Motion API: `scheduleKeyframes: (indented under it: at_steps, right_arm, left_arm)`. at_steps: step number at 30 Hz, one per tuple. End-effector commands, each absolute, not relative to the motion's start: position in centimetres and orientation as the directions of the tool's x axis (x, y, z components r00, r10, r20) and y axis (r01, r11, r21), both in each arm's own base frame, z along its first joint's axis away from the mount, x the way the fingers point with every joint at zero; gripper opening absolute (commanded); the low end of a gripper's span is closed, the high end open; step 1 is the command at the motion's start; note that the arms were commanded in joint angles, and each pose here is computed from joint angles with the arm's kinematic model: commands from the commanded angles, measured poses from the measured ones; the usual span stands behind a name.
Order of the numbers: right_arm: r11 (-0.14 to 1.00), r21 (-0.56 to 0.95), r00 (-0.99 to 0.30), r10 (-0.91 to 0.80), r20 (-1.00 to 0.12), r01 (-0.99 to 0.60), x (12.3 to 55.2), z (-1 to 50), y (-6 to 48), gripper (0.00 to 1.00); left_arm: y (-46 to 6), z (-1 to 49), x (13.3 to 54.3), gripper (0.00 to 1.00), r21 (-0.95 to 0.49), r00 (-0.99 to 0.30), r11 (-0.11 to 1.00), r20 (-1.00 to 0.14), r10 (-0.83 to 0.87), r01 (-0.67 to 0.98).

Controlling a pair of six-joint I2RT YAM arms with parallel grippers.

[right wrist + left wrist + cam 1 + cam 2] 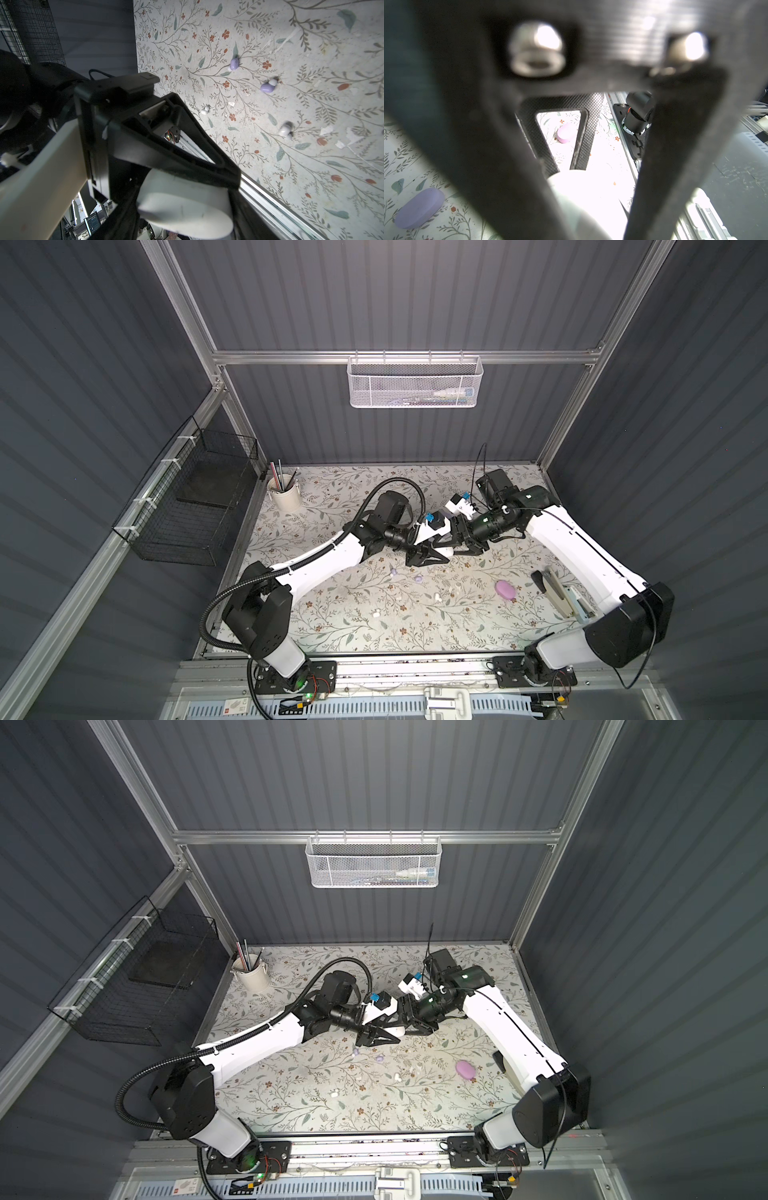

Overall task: Insert wireless bluetooth earbuds into charging case
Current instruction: Pass the charging case.

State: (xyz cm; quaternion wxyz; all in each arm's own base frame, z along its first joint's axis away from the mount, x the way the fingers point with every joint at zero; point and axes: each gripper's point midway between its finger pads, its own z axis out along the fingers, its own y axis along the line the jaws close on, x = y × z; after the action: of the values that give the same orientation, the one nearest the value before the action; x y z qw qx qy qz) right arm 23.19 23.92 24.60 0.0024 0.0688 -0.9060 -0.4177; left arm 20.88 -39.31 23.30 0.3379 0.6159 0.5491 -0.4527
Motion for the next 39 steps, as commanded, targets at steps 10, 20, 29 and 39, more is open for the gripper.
scheduleKeyframes:
  at_steps: [10, 20, 29, 39]
  right_arm:
    - [0.616, 0.772, -0.987, -0.112, -0.112, -0.157, 25.1, 25.7, 23.9, 0.48]
    - [0.613, 0.777, -0.989, -0.109, -0.102, -0.148, 25.3, 25.6, 23.6, 0.46]
    - [0.611, 0.777, -0.989, -0.111, -0.103, -0.149, 25.2, 25.8, 23.5, 0.54]
    - [0.6, 0.784, -0.987, -0.096, -0.127, -0.159, 24.2, 26.4, 23.2, 0.78]
  left_arm:
    - [-39.7, 24.7, 19.2, 0.55, -0.064, 0.029, -0.248, -0.935, 0.354, 0.967]
    - [-39.9, 24.6, 19.3, 0.39, -0.065, 0.035, -0.258, -0.931, 0.364, 0.964]
    - [-40.1, 24.8, 19.6, 0.36, -0.073, 0.022, -0.247, -0.933, 0.36, 0.966]
    - [-40.4, 24.7, 20.2, 0.33, -0.103, -0.02, -0.221, -0.936, 0.351, 0.97]
